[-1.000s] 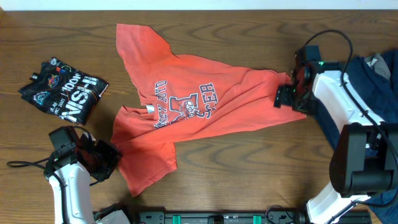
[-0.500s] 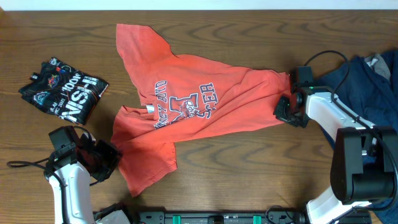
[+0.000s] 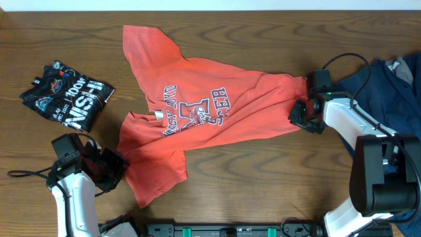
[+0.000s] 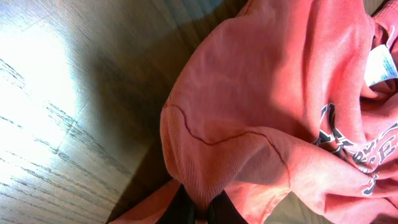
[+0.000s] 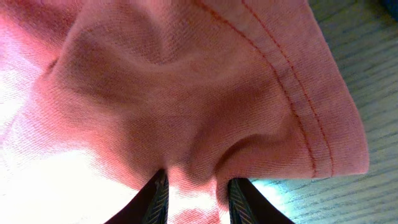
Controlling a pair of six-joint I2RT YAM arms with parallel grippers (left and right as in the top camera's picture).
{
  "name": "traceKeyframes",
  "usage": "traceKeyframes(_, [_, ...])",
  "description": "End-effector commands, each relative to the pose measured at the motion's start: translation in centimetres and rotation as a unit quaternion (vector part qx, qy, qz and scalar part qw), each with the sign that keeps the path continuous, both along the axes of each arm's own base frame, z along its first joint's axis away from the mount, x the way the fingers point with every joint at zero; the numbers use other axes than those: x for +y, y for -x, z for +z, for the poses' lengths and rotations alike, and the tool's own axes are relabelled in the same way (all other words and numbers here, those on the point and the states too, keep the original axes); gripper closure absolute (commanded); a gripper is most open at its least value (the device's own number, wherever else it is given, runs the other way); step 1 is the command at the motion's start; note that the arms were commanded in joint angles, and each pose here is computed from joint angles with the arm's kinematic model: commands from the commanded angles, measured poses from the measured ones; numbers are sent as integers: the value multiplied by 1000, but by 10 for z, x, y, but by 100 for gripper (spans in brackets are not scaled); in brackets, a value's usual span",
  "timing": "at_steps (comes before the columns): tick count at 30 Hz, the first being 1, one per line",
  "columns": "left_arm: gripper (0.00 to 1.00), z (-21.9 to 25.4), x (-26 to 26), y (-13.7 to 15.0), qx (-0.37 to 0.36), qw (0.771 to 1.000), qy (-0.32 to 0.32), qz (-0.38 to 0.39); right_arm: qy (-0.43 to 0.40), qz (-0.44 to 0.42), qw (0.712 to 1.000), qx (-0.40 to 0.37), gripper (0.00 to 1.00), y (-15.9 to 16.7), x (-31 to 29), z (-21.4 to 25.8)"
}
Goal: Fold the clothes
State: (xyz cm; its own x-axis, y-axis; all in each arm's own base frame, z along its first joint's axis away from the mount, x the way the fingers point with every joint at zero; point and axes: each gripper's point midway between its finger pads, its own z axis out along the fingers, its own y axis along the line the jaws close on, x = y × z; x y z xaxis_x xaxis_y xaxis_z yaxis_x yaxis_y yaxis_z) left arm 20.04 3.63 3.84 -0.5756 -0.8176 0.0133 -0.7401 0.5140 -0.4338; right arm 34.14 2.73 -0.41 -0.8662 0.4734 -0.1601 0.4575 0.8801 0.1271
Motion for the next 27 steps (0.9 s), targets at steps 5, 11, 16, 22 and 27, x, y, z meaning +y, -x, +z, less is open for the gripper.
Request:
traceKeyframes(5, [94,2,4,-2,-5,1000,-7,-4,-2,3,1000,31,75,17,5,-18])
traceKeyframes(11, [94,2,4,-2,-5,1000,-7,-4,-2,15,999,32,99,18,13,-19])
traceKeyframes(16, [94,3,-2,2,2,1000,7,-7,-12,27,999,39,99,23,15,-11])
traceKeyframes(22, [94,29,-25,-6,-36,995,53,-70,-10,39,999,-30,99,2,-8,80])
traceKeyframes(27, [94,90,-26,-37,-100,986,28,-129,-21,47,990,-128,99,-8,-32,188])
